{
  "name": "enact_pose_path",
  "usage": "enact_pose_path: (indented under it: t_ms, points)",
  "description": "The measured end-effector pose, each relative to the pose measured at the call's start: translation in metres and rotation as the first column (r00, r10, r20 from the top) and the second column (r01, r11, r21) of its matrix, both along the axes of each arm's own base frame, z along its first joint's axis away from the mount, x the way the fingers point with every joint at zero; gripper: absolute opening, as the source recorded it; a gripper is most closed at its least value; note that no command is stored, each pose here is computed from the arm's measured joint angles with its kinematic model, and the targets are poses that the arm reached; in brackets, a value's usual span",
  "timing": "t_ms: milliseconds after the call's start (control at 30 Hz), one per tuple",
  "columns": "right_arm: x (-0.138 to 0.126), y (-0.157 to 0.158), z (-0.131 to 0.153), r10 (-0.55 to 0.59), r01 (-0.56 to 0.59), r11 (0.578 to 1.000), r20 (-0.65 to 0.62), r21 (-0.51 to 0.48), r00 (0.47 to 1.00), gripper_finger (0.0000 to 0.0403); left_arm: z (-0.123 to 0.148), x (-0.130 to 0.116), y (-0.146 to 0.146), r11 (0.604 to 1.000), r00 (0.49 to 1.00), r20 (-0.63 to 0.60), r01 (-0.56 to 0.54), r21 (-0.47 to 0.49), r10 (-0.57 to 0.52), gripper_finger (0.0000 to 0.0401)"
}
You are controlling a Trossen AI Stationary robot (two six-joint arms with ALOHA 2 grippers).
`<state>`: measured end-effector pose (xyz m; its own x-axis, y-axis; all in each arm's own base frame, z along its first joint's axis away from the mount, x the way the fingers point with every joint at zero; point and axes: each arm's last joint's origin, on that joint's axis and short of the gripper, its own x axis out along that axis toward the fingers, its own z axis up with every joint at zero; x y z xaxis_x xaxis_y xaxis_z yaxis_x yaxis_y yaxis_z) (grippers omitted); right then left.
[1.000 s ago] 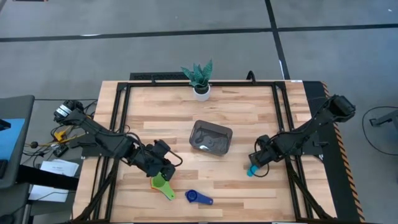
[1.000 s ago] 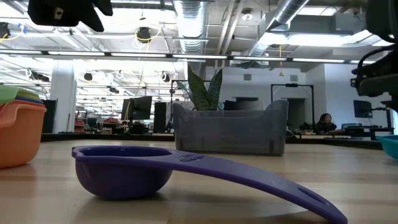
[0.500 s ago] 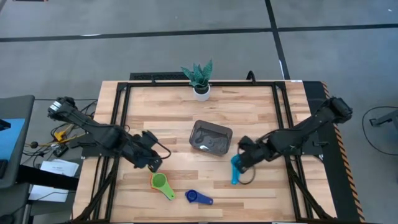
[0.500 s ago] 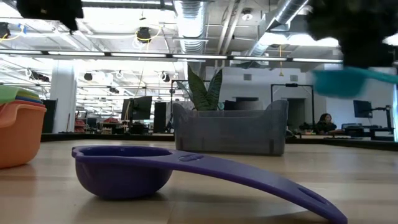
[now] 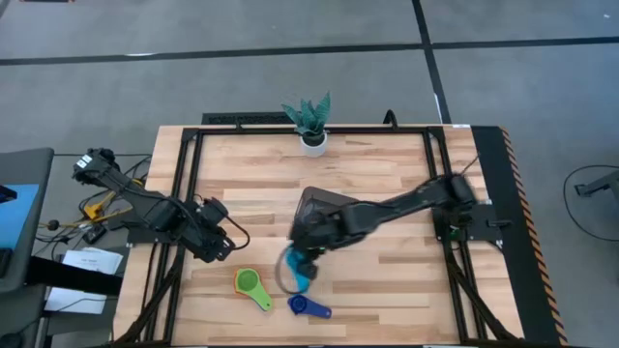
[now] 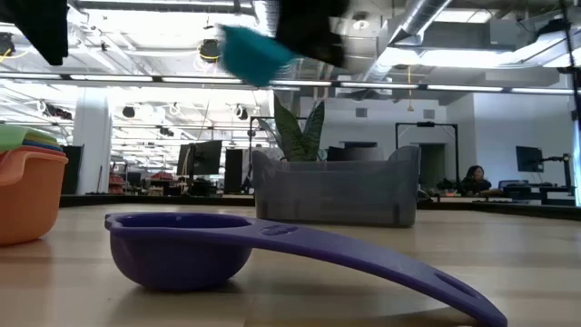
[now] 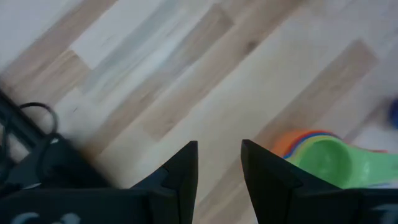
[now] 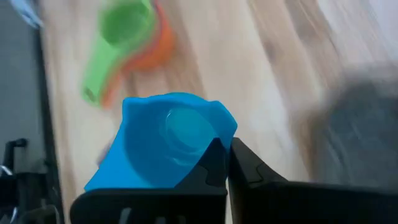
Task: Nest measuring cups in basket
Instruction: Stack the light blue measuring cup on top of the green measuring cup
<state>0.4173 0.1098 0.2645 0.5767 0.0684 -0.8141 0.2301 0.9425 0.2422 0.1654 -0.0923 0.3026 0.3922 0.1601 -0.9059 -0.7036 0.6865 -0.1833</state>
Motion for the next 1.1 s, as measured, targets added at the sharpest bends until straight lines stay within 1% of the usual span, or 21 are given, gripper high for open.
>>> enact_pose_path:
  t_ms: [167,267,333,400,433,533,633,700,800,867,1000,1100]
  points:
    - [0.054,0.004,0.005,0.114,-0.114,0.993,0.089,0.001,0.990,0.0005,0.004,-0.004,0.005,1.000,0.999,0.026,-0.023,0.013,0.023,0.0109]
    - [0.076,0.007,0.003,0.158,-0.158,0.987,0.113,-0.009,0.981,0.0005,0.007,-0.007,0.007,1.000,0.999,0.041,-0.023,0.003,0.023,0.0109]
    - [0.085,0.009,0.000,0.189,-0.188,0.982,0.113,-0.016,0.976,0.0005,0.009,-0.011,0.008,1.000,0.998,0.056,-0.024,-0.002,0.024,0.0109]
    - [0.096,0.012,-0.003,0.210,-0.209,0.978,0.141,-0.021,0.967,0.0005,0.011,-0.013,0.010,1.000,0.997,0.074,-0.030,0.003,0.029,0.0109]
    - [0.098,0.013,-0.006,0.223,-0.223,0.975,0.143,-0.018,0.964,0.0005,0.012,-0.014,0.010,0.999,0.996,0.082,-0.034,0.003,0.034,0.0109]
    - [0.104,0.017,-0.012,0.260,-0.263,0.965,0.198,-0.014,0.945,0.0005,0.014,-0.017,0.012,0.999,0.995,0.091,-0.039,0.005,0.038,0.0109]
    - [0.111,0.019,-0.017,0.304,-0.302,0.952,0.255,-0.048,0.918,0.0005,0.014,-0.018,0.013,0.999,0.996,0.081,-0.041,0.018,0.039,0.0109]
    - [0.112,0.020,-0.023,0.343,-0.337,0.939,0.238,-0.064,0.909,0.0005,0.014,-0.019,0.014,0.999,0.996,0.077,-0.041,0.024,0.039,0.0109]
    - [0.118,0.020,-0.029,0.381,-0.377,0.924,0.272,-0.067,0.884,0.0005,0.014,-0.018,0.014,0.999,0.996,0.080,-0.042,0.024,0.040,0.0109]
    - [0.117,0.019,-0.030,0.400,-0.399,0.915,0.264,-0.058,0.878,0.0005,0.014,-0.018,0.014,0.999,0.996,0.080,-0.045,0.023,0.043,0.0109]
    - [0.120,0.019,-0.033,0.431,-0.424,0.901,0.274,-0.087,0.860,0.0005,0.014,-0.018,0.014,0.998,0.995,0.083,-0.059,0.016,0.058,0.0109]
    - [0.120,0.019,-0.038,0.448,-0.438,0.894,0.257,-0.098,0.857,0.0005,0.014,-0.018,0.014,0.998,0.994,0.085,-0.064,0.014,0.063,0.0109]
